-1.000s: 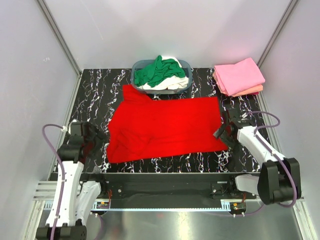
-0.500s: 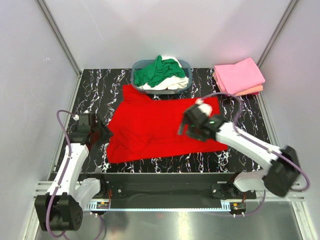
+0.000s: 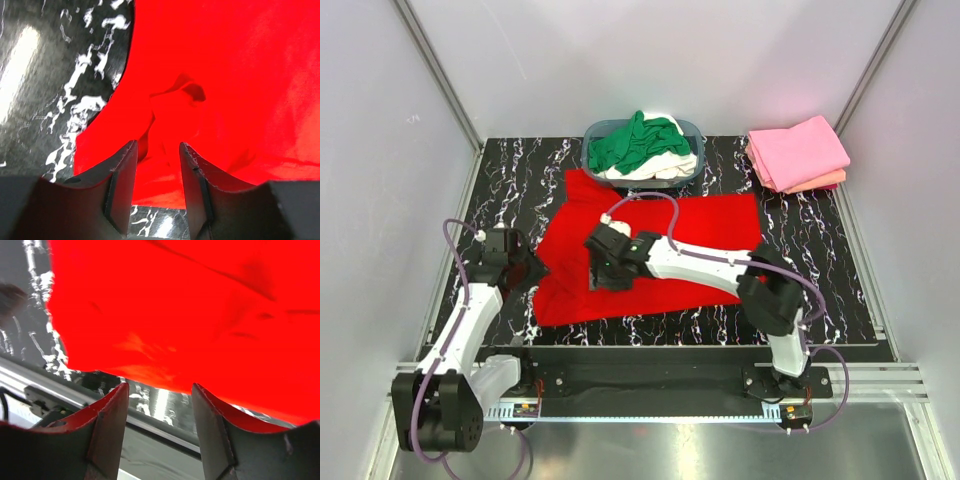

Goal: Fold and stack the t-shirts
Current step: Fold the tshirt

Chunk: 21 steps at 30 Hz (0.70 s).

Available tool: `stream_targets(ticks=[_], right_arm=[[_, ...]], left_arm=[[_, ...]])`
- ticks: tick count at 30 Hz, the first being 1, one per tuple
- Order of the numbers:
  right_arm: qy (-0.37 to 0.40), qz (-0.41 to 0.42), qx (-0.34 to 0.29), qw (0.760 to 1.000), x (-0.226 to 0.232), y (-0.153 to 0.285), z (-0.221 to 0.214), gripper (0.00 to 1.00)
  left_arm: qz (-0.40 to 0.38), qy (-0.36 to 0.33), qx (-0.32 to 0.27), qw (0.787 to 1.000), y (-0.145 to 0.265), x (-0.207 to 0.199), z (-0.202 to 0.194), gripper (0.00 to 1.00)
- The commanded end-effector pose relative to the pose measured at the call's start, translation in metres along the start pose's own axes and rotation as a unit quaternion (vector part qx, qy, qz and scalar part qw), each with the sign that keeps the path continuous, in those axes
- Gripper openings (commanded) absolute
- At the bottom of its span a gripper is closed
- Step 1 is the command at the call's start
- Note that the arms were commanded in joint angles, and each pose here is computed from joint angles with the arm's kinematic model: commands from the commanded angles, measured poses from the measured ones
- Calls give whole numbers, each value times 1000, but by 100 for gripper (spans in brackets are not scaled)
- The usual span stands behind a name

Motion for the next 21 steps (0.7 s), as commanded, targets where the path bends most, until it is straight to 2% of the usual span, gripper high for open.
stream_targets(ticks=[1, 8, 10, 13, 21], right_arm=[[34, 17, 6, 999, 30, -2, 5, 60], [28, -39, 29, 998, 24, -21, -10, 58], [23, -48, 33, 998, 19, -24, -13, 57], [20, -41, 38, 998, 19, -27, -17, 57], [21, -43, 58, 997, 18, -45, -26, 56]], left_arm=[[-8, 5, -22, 1000, 6, 2, -6, 43], [-2, 2, -19, 1000, 16, -5, 0, 43], [4, -2, -38, 999, 21, -5, 6, 43], [18, -3, -54, 998, 23, -5, 14, 43], [25, -10, -49, 998, 18, -2, 17, 43]])
Point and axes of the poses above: each gripper's point midway between its finger pads, its own y axis back along the fingers, its own x axis along the line the jaws close on, z = x × y, the point moved 7 cm from there along y, back along the fingers, and after that the axes turned 6 degrees about y, right-handed, at the moved point
